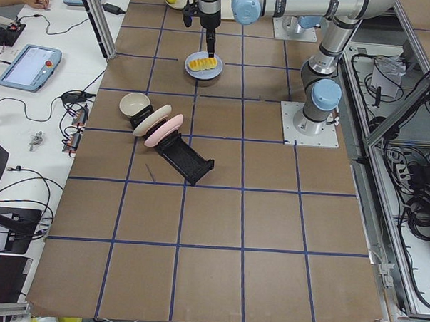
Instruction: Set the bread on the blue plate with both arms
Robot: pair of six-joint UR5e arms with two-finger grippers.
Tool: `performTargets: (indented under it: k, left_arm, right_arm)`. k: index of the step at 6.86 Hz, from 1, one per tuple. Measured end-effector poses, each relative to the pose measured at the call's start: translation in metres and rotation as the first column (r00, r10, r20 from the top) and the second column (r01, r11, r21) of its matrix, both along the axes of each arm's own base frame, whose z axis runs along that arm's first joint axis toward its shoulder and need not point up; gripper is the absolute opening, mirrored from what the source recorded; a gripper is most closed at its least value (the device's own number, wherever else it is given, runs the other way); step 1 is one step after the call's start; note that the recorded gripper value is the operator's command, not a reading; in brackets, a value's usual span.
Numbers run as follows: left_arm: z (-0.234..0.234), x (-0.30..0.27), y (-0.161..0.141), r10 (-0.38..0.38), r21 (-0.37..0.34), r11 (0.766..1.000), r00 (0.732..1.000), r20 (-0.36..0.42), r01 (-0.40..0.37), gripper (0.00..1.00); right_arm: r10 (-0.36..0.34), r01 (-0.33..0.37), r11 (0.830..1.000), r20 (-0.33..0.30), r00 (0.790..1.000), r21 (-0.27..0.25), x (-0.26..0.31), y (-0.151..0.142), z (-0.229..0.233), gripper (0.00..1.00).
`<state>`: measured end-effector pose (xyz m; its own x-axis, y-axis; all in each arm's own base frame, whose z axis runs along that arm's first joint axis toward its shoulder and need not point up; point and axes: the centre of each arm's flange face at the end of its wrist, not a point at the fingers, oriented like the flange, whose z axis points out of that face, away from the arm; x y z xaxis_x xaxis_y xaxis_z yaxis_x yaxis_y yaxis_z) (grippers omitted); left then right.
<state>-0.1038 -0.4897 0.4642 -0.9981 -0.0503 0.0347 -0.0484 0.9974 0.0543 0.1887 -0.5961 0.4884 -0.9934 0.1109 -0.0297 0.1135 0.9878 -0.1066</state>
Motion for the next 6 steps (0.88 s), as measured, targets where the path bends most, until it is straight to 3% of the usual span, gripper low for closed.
performTargets:
  k: [1, 2, 6]
  left_arm:
    - [0.0, -0.001, 0.0, -0.001, 0.0, 1.0, 1.0, 0.0, 0.001, 1.0]
    - [0.0, -0.001, 0.0, 0.008, 0.0, 1.0, 1.0, 0.001, -0.008, 1.0]
    - [0.005, -0.002, -0.005, 0.033, 0.007, 0.999, 0.999, 0.001, -0.033, 1.0]
  right_arm:
    - [0.0, 0.0, 1.0, -0.068, 0.998, -0.004, -0.008, 0.003, 0.025, 0.99]
    - [0.039, -0.039, 0.999, -0.085, 0.996, 0.006, -0.004, 0.008, 0.04, 0.97]
    - [0.173, -0.172, 0.984, -0.03, 0.984, 0.039, 0.005, 0.034, 0.059, 0.95]
